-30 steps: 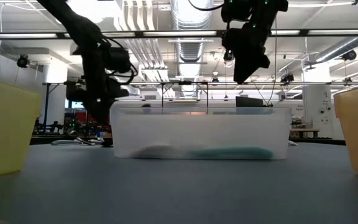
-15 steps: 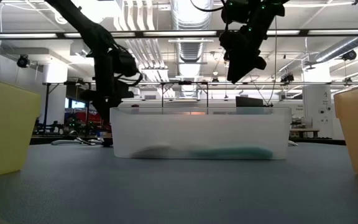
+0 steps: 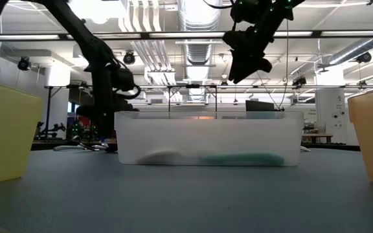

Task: Sort silverware by color (type)
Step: Put the black spoon into the orange bin

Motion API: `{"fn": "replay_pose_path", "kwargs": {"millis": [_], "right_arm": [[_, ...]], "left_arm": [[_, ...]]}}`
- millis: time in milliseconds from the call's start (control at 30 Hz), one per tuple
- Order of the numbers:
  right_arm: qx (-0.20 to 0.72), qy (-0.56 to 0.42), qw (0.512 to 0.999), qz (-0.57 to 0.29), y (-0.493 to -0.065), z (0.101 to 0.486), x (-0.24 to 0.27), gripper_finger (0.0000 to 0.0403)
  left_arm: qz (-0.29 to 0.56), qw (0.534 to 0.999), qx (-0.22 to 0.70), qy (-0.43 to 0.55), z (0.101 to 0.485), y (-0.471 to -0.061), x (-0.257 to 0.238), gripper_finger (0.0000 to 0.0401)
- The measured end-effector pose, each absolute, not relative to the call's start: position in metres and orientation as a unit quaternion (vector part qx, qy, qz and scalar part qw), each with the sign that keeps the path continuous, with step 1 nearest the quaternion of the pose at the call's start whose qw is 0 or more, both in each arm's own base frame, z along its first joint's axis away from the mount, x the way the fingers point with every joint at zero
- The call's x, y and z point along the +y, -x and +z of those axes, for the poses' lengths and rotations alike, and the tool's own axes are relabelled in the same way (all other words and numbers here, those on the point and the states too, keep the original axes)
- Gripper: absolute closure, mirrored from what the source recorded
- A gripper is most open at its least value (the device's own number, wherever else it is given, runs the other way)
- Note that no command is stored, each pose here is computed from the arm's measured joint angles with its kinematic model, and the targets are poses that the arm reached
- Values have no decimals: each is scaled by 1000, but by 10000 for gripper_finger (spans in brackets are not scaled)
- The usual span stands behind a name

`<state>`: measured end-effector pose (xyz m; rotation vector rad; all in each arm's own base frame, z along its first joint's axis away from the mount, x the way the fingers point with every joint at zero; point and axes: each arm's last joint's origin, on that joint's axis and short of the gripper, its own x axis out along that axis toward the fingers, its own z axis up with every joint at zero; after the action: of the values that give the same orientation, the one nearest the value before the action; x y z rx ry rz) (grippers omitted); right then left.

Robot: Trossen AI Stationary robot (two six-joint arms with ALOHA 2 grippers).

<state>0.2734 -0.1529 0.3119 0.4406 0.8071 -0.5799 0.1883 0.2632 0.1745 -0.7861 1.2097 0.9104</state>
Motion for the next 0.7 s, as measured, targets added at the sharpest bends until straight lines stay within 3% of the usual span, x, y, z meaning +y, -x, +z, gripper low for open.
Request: {"fn": "replay_pose_path", "kwargs": {"millis": [500,700], "right_arm": [[377,-229,851,-285,-273,312,-153,296],[375,-233,850,-286,-273,312,-153,301]], "left_arm": [[389,647,558,343,169,-190,266,330],[330,666,569,353,179,-187,257,330]]}}
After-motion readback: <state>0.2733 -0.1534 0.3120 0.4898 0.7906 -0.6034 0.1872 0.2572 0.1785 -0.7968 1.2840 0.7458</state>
